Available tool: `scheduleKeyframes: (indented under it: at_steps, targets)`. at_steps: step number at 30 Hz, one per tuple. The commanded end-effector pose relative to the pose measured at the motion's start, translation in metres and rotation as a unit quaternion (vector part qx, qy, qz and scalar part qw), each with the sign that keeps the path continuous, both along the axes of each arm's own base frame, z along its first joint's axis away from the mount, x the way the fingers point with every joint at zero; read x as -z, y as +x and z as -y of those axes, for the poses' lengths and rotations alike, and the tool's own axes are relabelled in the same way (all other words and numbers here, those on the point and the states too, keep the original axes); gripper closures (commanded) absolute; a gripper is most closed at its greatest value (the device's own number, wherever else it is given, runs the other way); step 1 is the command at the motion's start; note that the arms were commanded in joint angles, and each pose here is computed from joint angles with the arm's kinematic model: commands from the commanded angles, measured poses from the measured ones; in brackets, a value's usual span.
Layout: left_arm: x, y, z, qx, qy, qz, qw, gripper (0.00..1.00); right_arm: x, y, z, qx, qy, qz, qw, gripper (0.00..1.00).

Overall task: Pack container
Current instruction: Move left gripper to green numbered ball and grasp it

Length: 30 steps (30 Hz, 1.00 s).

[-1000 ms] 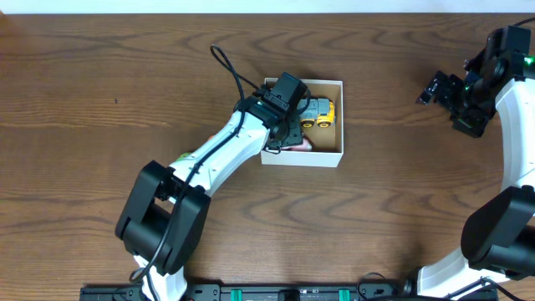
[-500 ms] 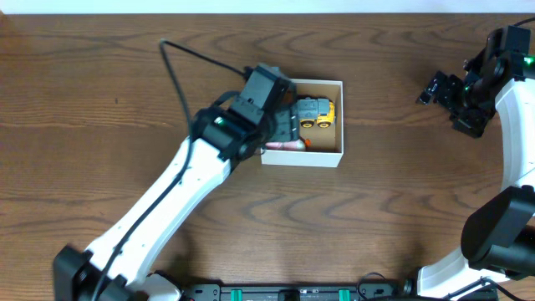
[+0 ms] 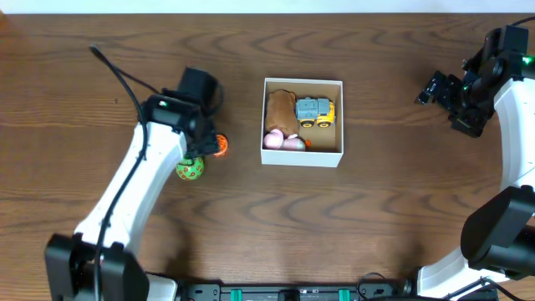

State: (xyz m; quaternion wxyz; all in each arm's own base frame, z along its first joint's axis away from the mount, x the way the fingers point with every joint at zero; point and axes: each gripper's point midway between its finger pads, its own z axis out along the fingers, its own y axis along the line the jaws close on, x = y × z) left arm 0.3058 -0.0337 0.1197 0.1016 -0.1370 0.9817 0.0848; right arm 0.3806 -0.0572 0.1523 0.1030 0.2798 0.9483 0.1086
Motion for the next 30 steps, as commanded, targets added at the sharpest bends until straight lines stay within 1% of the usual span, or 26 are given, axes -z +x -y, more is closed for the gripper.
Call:
scheduleKeyframes:
  at_steps: [1, 3, 9, 16, 17, 19, 23, 27, 30]
  targets:
    - [0.026, -0.005, -0.004, 0.015, -0.035, -0.051, 0.998, 0.20, 0.004, 0.000, -0.003, -0.002, 0.002, -0.006, 1.000, 0.01]
    - [0.042, -0.006, -0.004, 0.017, -0.056, -0.078, 0.995, 0.21, 0.004, 0.001, -0.003, -0.002, 0.002, -0.005, 1.000, 0.01]
    - [0.073, -0.005, -0.005, 0.021, -0.050, -0.120, 0.991, 0.21, 0.004, 0.001, -0.003, -0.002, 0.002, -0.005, 1.000, 0.01]
    - [0.109, -0.018, -0.007, 0.017, -0.044, -0.171, 0.984, 0.22, 0.004, 0.001, -0.002, -0.002, 0.002, -0.005, 1.000, 0.01]
    - [0.111, -0.019, -0.008, 0.016, -0.044, -0.173, 0.984, 0.27, 0.004, 0.001, -0.002, -0.002, 0.002, -0.005, 1.000, 0.01]
    - [0.112, -0.020, -0.007, 0.016, -0.045, -0.175, 0.983, 0.40, 0.004, 0.001, -0.002, -0.002, 0.002, -0.005, 1.000, 0.01]
    - [0.108, -0.018, -0.007, 0.017, -0.046, -0.171, 0.984, 0.56, 0.004, 0.001, -0.002, -0.002, 0.002, -0.005, 1.000, 0.01]
    - [0.084, -0.007, -0.005, 0.018, -0.050, -0.150, 0.987, 0.57, 0.004, 0.001, -0.002, -0.002, 0.002, -0.005, 1.000, 0.01]
    - [0.050, 0.006, 0.011, 0.032, -0.093, -0.116, 0.988, 0.58, 0.004, 0.001, -0.002, -0.002, 0.002, -0.005, 1.000, 0.01]
